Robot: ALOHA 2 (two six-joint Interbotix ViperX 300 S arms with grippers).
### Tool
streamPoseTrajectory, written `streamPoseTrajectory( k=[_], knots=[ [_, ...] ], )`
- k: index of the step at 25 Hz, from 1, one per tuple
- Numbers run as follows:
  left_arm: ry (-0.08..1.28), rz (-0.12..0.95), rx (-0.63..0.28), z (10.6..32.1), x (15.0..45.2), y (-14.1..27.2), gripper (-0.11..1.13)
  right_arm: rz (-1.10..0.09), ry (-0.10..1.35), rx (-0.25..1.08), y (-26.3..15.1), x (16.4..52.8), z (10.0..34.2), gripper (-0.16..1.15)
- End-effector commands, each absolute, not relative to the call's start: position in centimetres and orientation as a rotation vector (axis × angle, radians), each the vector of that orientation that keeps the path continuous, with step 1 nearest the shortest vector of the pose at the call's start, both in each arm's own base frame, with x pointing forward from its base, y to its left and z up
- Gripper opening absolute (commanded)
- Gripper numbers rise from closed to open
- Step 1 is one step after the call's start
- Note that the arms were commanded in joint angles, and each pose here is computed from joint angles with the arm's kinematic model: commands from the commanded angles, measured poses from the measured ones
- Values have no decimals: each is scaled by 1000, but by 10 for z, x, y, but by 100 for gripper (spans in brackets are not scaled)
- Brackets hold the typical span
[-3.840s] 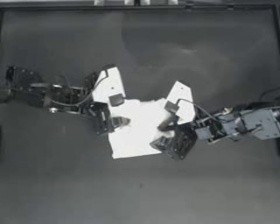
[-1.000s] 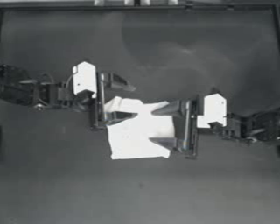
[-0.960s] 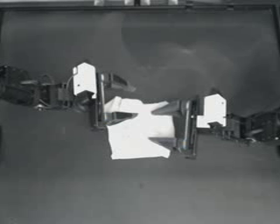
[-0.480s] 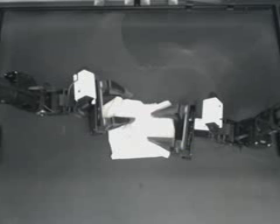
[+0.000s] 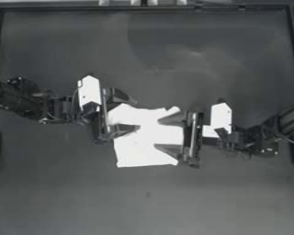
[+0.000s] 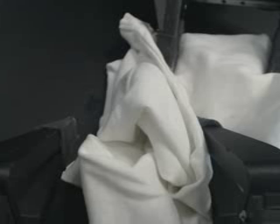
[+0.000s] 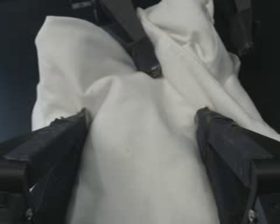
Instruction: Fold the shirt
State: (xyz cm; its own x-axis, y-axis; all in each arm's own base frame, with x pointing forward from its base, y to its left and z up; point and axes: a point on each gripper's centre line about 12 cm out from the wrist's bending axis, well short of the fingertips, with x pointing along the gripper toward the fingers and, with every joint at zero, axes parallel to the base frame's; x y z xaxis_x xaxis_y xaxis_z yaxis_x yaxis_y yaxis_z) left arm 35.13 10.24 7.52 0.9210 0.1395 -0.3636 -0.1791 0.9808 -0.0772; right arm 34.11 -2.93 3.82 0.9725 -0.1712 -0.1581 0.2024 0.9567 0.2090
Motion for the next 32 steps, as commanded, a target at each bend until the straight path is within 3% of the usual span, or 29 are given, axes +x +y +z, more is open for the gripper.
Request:
streamPoseTrajectory(
  k=[1,9,18,25,32],
  knots=[
    [327,163,-93,92,357,103,101,-168,104,233,-27,345,52,98],
    [320,172,-32,142,366,109,101,-143,55,234,-30,344,95,98],
    [257,173,5,186,363,105,101,-163,89,216,-51,339,124,98],
    [246,121,14,193,365,83,101,-194,95,204,-67,334,128,98],
    [285,63,5,178,369,62,101,-217,105,205,-75,331,124,98]
  ],
)
